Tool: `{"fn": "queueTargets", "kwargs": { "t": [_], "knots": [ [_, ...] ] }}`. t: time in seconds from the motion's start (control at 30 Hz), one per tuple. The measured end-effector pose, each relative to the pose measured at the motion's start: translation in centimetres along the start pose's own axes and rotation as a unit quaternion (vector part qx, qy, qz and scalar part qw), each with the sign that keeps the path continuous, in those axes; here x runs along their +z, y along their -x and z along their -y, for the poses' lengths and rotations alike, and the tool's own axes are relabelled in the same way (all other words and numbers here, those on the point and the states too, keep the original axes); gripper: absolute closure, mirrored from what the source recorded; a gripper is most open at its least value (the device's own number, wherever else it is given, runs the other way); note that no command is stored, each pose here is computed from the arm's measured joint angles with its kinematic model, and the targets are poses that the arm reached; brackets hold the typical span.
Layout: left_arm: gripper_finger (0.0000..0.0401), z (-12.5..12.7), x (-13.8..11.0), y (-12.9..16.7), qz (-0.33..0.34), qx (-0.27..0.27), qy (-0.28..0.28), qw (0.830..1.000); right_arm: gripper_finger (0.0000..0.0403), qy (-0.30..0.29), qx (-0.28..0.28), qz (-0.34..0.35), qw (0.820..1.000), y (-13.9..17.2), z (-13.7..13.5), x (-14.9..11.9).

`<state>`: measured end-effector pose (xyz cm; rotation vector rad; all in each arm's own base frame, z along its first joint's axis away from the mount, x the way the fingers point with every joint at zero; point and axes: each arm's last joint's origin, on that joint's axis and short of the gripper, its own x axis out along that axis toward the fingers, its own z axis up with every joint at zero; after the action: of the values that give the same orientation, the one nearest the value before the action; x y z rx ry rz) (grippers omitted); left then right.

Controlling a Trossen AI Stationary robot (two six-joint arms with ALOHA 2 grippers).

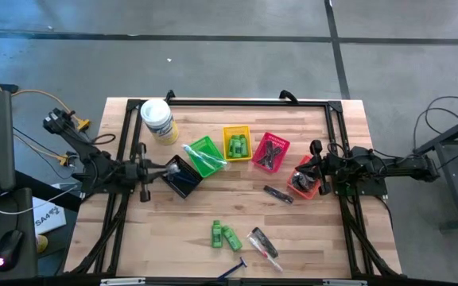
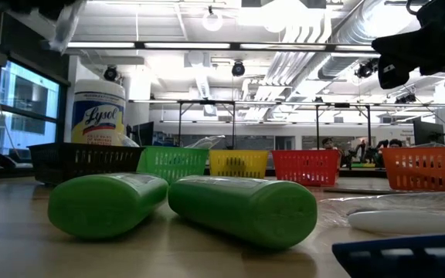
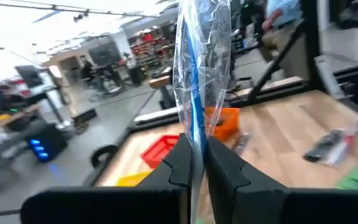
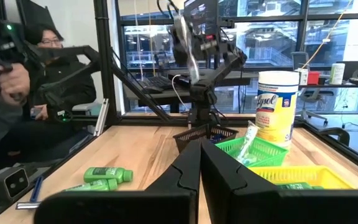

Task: Pick & Place Travel size toiletries
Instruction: Put the blue toothbrush into the green bin

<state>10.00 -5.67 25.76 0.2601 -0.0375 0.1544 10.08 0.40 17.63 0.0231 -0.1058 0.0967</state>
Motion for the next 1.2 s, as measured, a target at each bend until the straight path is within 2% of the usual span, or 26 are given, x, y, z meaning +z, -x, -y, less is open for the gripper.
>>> {"fn": "queueTargets", "kwargs": {
  "t": [0.17, 0.27, 0.33, 0.43, 0.53, 0.6, 0.73, 0.8, 0.97, 1.2],
  "knots": [
    [0.0385, -0.4, 3.7, -1.6, -0.025, 0.043, -0.038, 0.998, 0.0398, 0.000, 0.000, 0.000, 1.000, 0.0, 0.0, 0.0],
    [0.0385, -0.7, 4.4, -3.5, -0.057, 0.059, -0.062, 0.995, 0.0398, 0.001, 0.000, 0.000, 1.000, 0.0, 0.0, 0.0],
    [0.0385, -1.1, 4.4, -5.1, -0.079, 0.069, -0.056, 0.993, 0.0398, 0.000, 0.003, 0.000, 1.000, 0.0, 0.0, 0.0],
    [0.0385, -2.3, 3.6, -7.5, -0.109, 0.096, -0.031, 0.989, 0.0398, -0.002, 0.006, 0.000, 1.000, 0.0, 0.0, 0.0],
    [0.0385, -3.4, 1.7, -9.9, -0.150, 0.078, -0.036, 0.985, 0.0398, -0.002, 0.009, -0.001, 1.000, 0.0, -0.1, 0.0],
    [0.0385, -4.3, 0.4, -11.3, -0.166, 0.068, -0.019, 0.984, 0.0398, -0.002, 0.009, -0.002, 1.000, 0.0, -0.1, 0.0],
    [0.0385, -6.2, -0.5, -13.7, -0.125, 0.064, 0.084, 0.987, 0.0398, -0.002, 0.009, -0.004, 1.000, 0.0, -0.1, -0.1],
    [0.0385, -6.5, -1.0, -14.6, -0.112, 0.046, 0.115, 0.986, 0.0398, -0.002, 0.009, -0.005, 1.000, 0.0, -0.1, -0.1],
    [0.0385, -6.3, -2.5, -15.8, -0.112, 0.028, 0.119, 0.986, 0.0398, -0.002, 0.012, -0.007, 1.000, 0.0, -0.1, -0.1],
    [0.0385, -5.9, -4.7, -14.9, -0.030, 0.048, 0.129, 0.990, 0.0398, -0.003, 0.014, -0.018, 1.000, 0.0, -0.1, -0.3]
  ]
}}
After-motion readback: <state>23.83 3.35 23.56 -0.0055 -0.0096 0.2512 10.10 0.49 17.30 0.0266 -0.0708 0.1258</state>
